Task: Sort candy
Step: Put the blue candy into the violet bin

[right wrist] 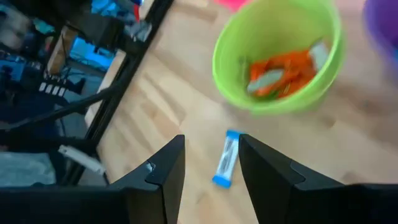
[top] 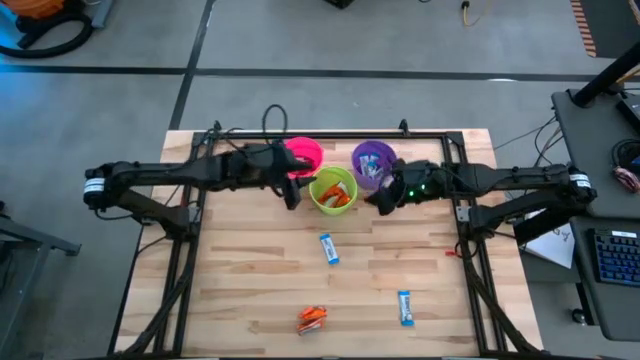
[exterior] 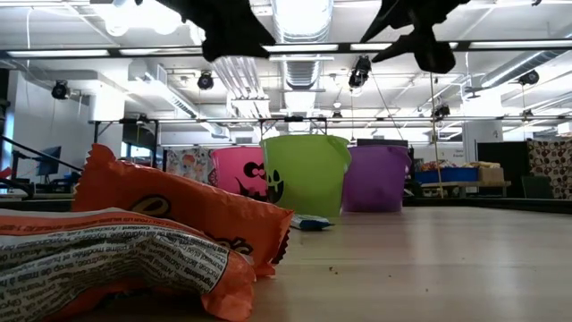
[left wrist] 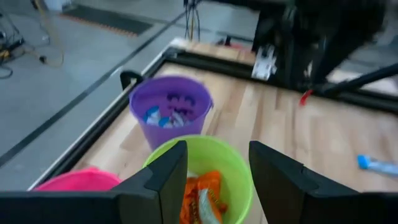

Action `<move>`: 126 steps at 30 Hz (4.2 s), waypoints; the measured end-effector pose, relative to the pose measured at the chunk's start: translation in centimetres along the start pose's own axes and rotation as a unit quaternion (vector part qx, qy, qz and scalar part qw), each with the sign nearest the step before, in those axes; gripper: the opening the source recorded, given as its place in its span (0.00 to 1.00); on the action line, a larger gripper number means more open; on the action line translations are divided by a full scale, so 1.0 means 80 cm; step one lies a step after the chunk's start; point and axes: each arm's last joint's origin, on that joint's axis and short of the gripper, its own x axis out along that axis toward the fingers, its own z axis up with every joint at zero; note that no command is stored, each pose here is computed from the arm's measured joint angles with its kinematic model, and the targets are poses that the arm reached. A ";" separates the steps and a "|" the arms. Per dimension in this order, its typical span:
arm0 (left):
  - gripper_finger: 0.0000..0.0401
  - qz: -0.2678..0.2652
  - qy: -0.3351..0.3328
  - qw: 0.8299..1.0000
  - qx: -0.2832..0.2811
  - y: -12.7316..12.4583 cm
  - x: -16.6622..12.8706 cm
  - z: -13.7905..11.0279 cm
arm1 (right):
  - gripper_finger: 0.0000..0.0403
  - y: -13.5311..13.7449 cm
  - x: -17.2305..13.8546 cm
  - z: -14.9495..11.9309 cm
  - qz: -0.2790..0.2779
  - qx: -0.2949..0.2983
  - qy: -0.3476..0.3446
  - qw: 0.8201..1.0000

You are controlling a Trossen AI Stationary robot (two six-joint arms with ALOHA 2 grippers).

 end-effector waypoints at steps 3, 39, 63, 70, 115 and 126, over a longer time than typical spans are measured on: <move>0.39 -0.009 -0.018 1.000 -0.007 -0.003 -0.017 0.007 | 0.34 0.007 0.010 -0.016 -0.001 0.013 0.025 1.000; 0.39 -0.039 0.038 0.998 0.001 -0.024 -0.047 -0.005 | 0.34 0.015 0.060 -0.273 -0.291 0.173 0.421 0.841; 0.39 -0.037 0.046 0.998 0.004 -0.025 -0.042 -0.008 | 0.31 -0.001 0.087 -0.290 -0.321 0.144 0.397 0.848; 0.39 -0.037 0.045 0.998 0.004 -0.025 -0.042 -0.008 | 0.05 0.001 0.087 -0.290 -0.321 0.157 0.394 0.847; 0.39 -0.012 0.041 0.999 0.005 -0.023 -0.042 -0.008 | 0.02 -0.013 0.109 -0.297 -0.328 0.107 0.348 0.872; 0.39 -0.012 0.042 0.999 0.005 -0.023 -0.042 -0.008 | 0.02 0.011 0.060 -0.210 -0.233 0.084 0.232 0.940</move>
